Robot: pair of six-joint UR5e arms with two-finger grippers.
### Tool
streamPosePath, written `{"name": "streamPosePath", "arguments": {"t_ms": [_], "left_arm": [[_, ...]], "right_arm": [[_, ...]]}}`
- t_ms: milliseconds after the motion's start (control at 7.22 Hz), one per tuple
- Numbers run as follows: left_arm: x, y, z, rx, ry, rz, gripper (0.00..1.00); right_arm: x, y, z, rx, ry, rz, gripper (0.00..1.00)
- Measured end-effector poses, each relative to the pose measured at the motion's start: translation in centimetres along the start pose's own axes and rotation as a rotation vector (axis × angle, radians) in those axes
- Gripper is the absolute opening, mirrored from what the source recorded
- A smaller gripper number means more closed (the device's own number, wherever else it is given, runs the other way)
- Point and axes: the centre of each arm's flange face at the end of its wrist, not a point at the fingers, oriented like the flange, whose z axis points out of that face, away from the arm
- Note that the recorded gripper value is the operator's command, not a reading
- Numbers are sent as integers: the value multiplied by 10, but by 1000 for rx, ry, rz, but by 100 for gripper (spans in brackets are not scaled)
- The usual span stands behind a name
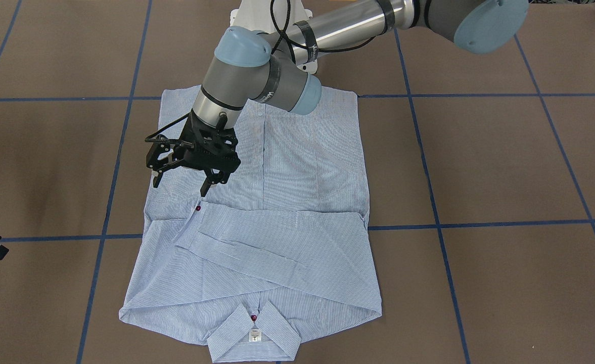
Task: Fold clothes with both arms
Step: 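Carry the grasped sleeve with the left gripper across the shirt toward the collar, then release the sleeve with the left gripper while the right gripper moves toward the hem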
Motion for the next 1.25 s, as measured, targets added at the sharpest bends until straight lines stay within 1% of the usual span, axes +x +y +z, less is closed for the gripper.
{"name": "streamPosePath", "arguments": {"t_ms": [139, 277, 416, 554, 693, 832, 970, 1109, 1247], "left_arm": [[-17, 4, -31, -19, -8, 2, 93], [-42, 9, -73, -38, -20, 16, 92], [-66, 13, -115, -59, -41, 68, 92], [-90, 14, -155, -72, -64, 155, 92], [-115, 11, -189, -85, -81, 231, 91], [-141, 8, -213, -103, -96, 289, 91], [-165, 5, -231, -116, -113, 331, 90], [-189, 4, -241, -129, -139, 355, 87], [-211, 4, -246, -158, -166, 359, 86]], "right_arm": [[-1, 7, -5, 5, -7, 43, 100], [1, 24, -11, 6, -14, 92, 99], [-3, 52, -10, 11, -11, 146, 99], [-21, 91, 0, 32, 2, 210, 99], [-46, 140, 13, 54, 7, 272, 99], [-66, 187, 17, 59, -3, 345, 98], [-79, 235, 16, 47, -14, 422, 98], [-88, 283, 15, 25, -17, 490, 98], [-95, 329, 14, 3, -17, 554, 96]]}}
